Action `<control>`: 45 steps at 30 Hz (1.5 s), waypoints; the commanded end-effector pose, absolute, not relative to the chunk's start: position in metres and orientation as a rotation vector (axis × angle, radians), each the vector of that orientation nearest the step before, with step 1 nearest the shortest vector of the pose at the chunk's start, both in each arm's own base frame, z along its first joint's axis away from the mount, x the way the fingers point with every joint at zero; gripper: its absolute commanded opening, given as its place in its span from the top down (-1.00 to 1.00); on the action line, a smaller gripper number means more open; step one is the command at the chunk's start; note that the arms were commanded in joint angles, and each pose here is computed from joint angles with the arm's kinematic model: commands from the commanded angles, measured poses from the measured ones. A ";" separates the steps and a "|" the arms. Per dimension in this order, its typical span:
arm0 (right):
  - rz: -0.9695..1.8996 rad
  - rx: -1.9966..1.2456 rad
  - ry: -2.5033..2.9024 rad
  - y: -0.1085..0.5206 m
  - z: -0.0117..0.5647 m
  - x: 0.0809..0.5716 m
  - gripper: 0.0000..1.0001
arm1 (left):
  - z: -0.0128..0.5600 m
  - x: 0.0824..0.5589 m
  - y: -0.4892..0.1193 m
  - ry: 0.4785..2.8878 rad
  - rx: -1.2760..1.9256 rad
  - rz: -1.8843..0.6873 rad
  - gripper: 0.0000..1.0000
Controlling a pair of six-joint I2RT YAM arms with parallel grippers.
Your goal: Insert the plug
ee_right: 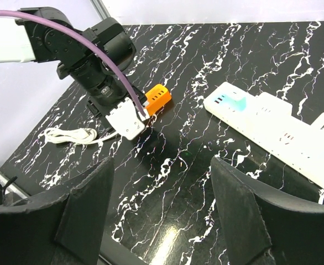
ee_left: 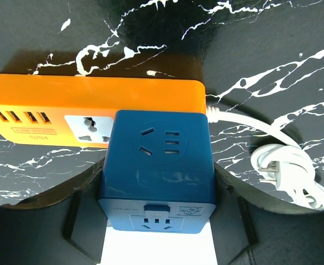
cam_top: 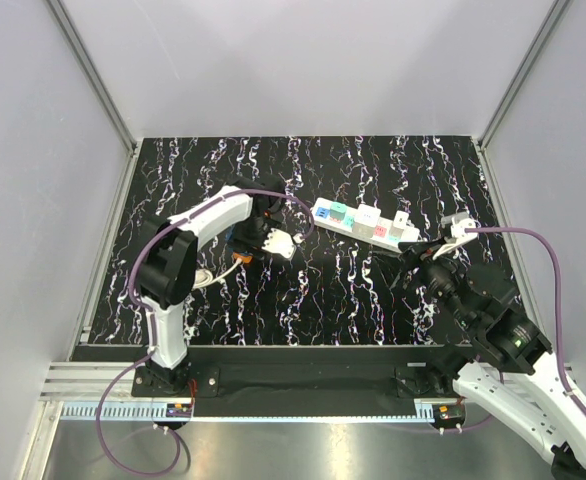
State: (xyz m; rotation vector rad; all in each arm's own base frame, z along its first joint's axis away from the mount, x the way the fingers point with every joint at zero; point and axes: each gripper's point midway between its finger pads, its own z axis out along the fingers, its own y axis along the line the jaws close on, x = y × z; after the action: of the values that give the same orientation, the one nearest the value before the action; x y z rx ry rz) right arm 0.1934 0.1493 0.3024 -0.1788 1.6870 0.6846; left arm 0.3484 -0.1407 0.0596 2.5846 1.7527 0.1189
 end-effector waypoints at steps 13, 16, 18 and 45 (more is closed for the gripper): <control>0.579 -0.138 1.692 0.138 0.302 0.207 -0.55 | 0.067 0.359 -0.163 1.680 2.375 -0.003 -0.98; 0.563 -0.139 1.704 0.138 0.300 0.209 -0.55 | 0.092 0.362 -0.173 1.630 2.293 -0.019 -0.98; 0.550 -0.142 1.714 0.138 0.298 0.211 -0.55 | 0.112 0.368 -0.177 1.620 2.233 0.011 -0.98; 0.863 0.212 1.958 0.175 0.292 0.206 -0.99 | 0.381 0.222 -0.245 1.500 0.604 -0.936 -0.98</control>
State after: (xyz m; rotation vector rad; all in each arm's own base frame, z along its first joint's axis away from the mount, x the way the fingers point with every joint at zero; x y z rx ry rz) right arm 0.2130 0.1623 0.2865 0.1229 1.9191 0.7355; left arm 0.2320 -0.2401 0.3567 0.7897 1.5538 -0.7488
